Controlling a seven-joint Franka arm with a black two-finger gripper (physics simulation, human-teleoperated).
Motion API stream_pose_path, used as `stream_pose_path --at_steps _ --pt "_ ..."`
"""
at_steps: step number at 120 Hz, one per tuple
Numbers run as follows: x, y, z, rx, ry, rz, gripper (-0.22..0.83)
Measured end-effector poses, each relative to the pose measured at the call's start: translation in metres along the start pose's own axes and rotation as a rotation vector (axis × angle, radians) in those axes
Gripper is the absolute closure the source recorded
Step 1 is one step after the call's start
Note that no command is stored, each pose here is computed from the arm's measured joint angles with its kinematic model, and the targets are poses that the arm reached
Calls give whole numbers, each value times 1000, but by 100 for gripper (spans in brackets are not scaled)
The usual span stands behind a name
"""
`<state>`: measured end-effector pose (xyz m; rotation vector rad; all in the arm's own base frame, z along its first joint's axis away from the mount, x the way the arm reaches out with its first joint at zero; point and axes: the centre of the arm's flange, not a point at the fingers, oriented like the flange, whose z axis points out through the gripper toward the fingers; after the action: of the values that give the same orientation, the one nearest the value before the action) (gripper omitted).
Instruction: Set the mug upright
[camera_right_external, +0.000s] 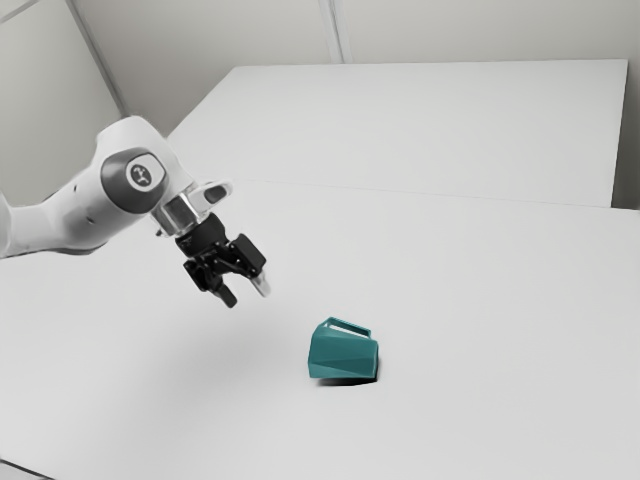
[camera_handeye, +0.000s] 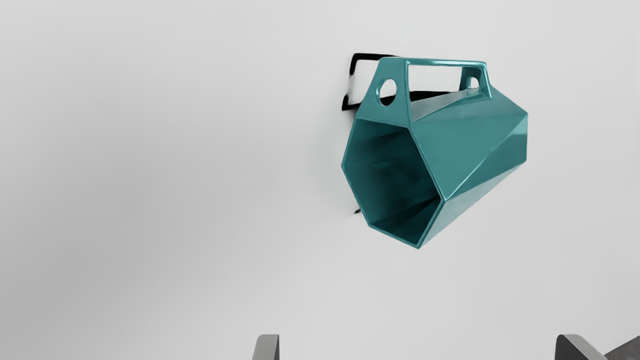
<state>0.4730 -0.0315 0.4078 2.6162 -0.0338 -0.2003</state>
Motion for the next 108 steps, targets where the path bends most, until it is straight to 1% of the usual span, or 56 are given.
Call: stream_pose_path --at_steps 16,24,49,83,108 --pt "-11 -11 29 -65 -3 -17 0" --pt "-13 -14 41 -91 5 -17 0" --pt "-5 -19 67 -164 49 -4 0" --pt "9 -18 111 -238 86 32 0" --pt "16 -17 127 -296 145 72 0"
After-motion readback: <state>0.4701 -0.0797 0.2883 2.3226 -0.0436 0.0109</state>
